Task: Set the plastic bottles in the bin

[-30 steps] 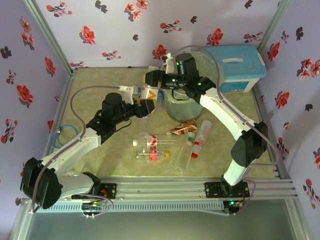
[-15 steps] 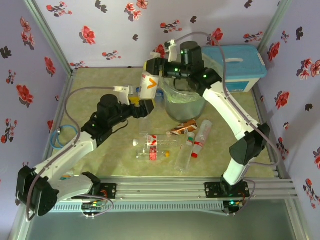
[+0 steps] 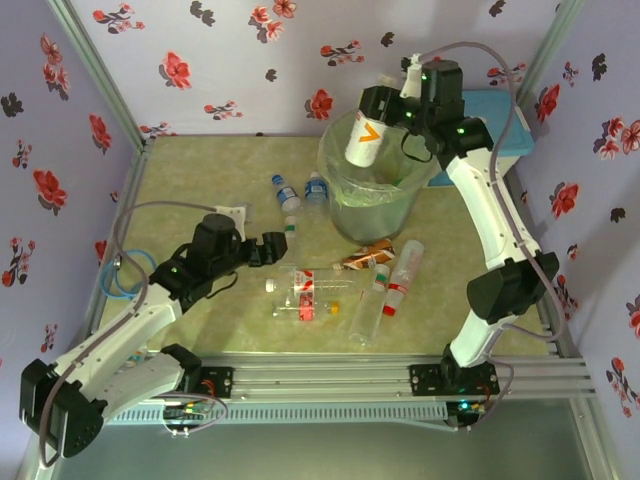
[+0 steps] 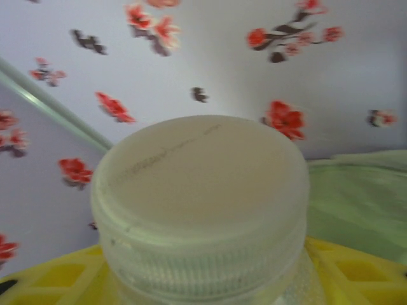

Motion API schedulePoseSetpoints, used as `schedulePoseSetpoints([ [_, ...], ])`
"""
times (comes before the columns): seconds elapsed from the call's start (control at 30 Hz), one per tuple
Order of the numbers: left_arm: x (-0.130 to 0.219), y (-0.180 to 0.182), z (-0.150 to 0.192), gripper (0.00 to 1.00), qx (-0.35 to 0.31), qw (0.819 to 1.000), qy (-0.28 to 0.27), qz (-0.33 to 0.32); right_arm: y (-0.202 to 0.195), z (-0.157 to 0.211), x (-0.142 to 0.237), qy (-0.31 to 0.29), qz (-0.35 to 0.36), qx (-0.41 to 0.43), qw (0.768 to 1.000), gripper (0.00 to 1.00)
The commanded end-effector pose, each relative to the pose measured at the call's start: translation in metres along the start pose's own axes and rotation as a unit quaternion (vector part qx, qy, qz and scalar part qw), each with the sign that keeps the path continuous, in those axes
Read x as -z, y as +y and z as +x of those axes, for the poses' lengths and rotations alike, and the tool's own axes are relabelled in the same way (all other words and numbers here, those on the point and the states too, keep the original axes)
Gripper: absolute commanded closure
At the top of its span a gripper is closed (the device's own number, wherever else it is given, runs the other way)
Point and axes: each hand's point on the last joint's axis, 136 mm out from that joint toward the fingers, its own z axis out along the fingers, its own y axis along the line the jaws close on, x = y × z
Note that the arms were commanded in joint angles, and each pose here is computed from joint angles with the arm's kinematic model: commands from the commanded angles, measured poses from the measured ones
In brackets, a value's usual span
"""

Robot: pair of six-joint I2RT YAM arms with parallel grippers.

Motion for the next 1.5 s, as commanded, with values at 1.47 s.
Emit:
schedulePoseSetpoints([
  [1.47,-0.037,0.025,0.03,0.06,0.017,0.996,0.06,-0.058,-0.095,0.135,-0.042,0.215,0.143,0.053,0.965,0.43],
])
